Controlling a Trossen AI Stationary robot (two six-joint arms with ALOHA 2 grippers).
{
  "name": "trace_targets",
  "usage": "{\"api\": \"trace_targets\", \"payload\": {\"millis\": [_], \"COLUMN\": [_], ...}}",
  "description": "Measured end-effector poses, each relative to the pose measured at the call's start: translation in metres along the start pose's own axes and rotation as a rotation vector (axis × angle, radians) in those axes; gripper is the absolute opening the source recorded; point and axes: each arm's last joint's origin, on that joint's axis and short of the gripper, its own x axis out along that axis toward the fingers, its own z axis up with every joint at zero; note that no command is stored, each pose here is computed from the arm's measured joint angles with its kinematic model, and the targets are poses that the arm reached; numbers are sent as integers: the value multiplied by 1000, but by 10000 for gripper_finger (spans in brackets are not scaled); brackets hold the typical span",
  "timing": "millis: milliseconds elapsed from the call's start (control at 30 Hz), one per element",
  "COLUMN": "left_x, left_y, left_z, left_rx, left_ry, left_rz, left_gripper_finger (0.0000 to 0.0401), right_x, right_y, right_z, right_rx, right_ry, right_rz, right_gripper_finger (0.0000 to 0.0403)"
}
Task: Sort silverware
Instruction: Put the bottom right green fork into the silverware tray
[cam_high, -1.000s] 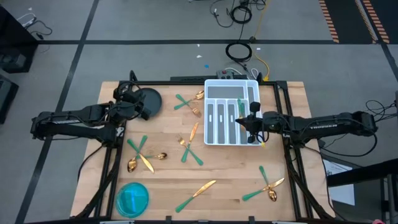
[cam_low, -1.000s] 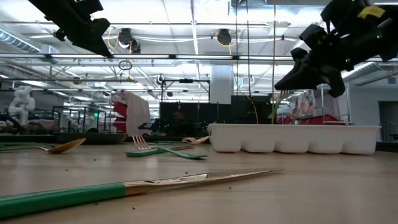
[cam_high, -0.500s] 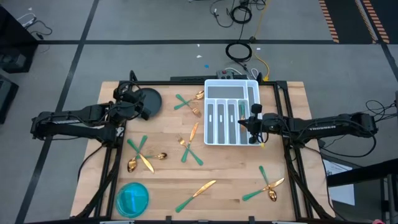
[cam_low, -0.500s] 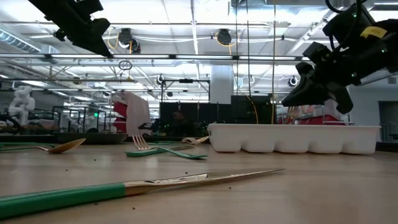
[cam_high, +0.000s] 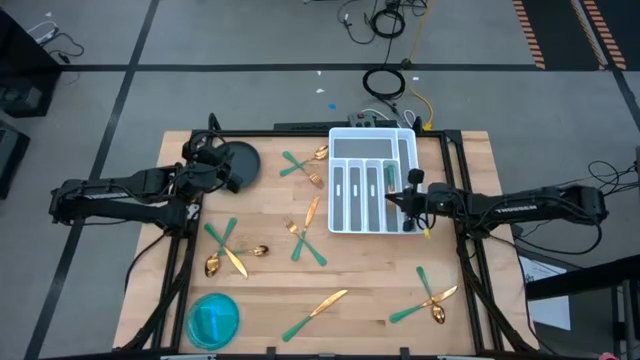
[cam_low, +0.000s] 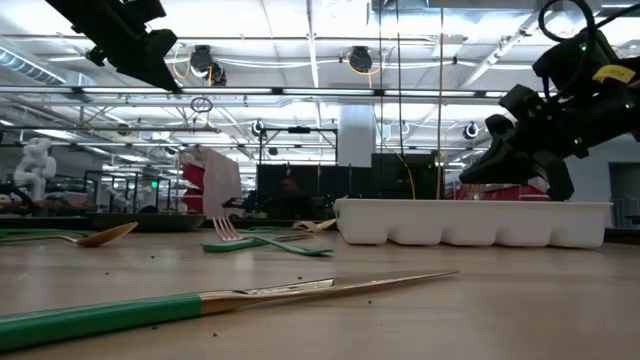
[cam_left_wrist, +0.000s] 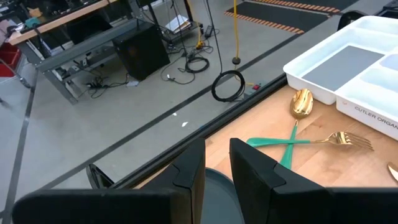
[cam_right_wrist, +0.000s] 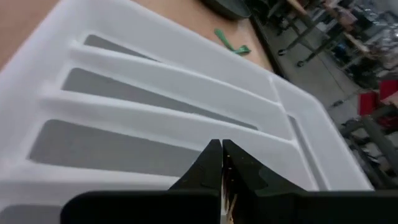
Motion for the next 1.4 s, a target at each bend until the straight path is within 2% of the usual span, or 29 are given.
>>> {"api": "trace_targets", "payload": {"millis": [333, 500, 1067, 1200, 1400], "left_x": [0, 0, 0, 0, 0], "left_y": [0, 0, 0, 0, 0], "left_z": [0, 0, 0, 0, 0], "left_rx": [0, 0, 9, 9, 9], "left_ry": [0, 0, 0, 0, 0], "left_rz": [0, 0, 0, 0, 0], "left_gripper_finger": [83, 83, 83, 83, 83], "right_x": [1, 1, 1, 1, 1], "right_y": [-3, -4, -6, -6, -4], "right_z": [-3, -5, -10, -10, -12], "right_rx": [10, 44, 180, 241, 322], "right_ry": [-16, -26, 9, 16, 38], "right_rz": [43, 81, 95, 98, 125], "right_gripper_finger": [0, 0, 1, 16, 60]}}
